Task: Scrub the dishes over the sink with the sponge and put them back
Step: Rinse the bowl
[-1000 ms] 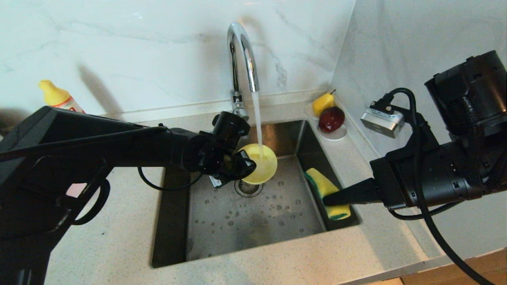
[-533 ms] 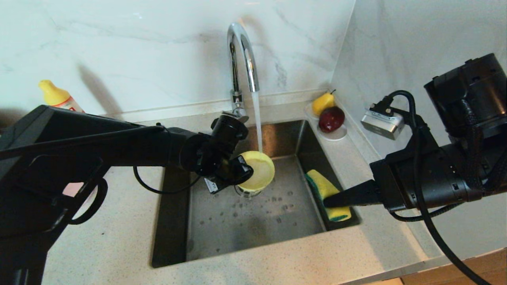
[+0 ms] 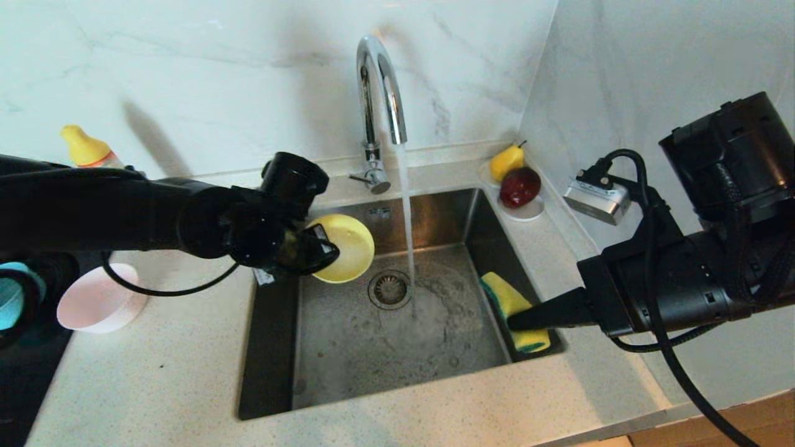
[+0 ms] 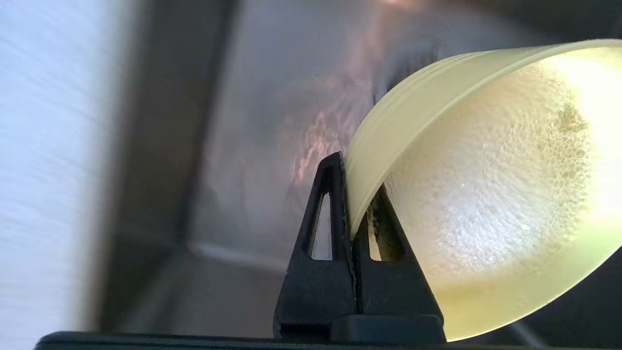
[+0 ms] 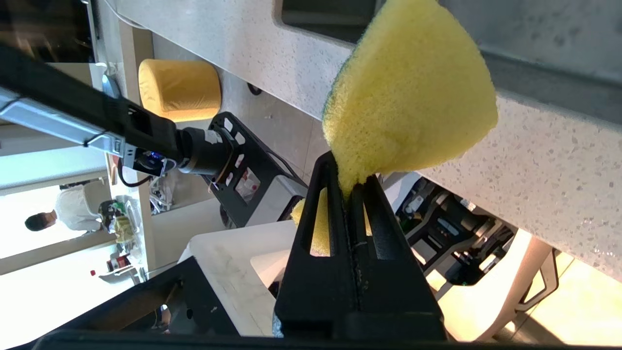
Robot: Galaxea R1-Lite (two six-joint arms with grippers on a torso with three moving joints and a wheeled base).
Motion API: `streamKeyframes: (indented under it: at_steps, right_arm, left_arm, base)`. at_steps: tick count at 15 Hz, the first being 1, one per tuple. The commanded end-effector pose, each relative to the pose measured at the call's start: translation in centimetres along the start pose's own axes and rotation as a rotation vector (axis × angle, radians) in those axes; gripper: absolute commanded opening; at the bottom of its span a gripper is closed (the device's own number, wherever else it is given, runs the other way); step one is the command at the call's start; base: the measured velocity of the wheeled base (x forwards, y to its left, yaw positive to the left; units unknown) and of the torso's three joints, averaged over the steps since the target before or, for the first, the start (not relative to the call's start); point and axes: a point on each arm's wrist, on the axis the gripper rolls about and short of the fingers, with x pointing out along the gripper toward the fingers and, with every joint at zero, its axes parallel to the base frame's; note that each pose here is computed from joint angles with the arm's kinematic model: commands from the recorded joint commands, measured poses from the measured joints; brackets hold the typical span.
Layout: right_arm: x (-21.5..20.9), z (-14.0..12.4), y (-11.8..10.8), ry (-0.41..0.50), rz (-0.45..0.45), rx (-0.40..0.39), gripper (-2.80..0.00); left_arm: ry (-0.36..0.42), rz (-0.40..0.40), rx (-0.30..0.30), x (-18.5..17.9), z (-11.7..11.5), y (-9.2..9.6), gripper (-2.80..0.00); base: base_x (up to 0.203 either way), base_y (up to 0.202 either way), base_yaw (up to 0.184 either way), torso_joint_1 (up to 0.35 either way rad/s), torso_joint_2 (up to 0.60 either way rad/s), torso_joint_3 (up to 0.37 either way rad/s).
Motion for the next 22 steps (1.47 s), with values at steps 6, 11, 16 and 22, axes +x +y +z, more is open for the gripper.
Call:
streamKeyframes:
  at_steps: [6, 11, 16, 22]
  right_arm:
    - [0.4, 0.1, -0.9, 0.011, -0.022, 0.036, -2.8]
    - [1.0, 0.2, -1.3, 0.027, -0.028, 0.049, -2.8]
    - [1.4, 0.2, -1.1, 0.04, -0.021, 0.045, -2.8]
    - [1.2, 0.3, -1.0, 0.035, -0.02, 0.044, -2.8]
  left_arm:
    - [-0.478, -0.103, 0.09, -4.1, 4.1, 2.9, -2.8]
    - [-0.738, -0.177, 0.074, -7.7, 6.0, 3.7, -2.8]
    - [-0.972, -0.331, 0.191, -12.0, 5.9, 5.3, -2.8]
    - [-1.034, -0.445, 0.309, -14.7, 4.5, 7.3, -2.8]
  base:
    - [0.0, 0.0, 0.0, 0.0, 0.0, 0.0]
    - [0.0, 0.0, 0.0, 0.0, 0.0, 0.0]
    - [0.0, 0.0, 0.0, 0.0, 0.0, 0.0]
    - [0.0, 0.0, 0.0, 0.0, 0.0, 0.0]
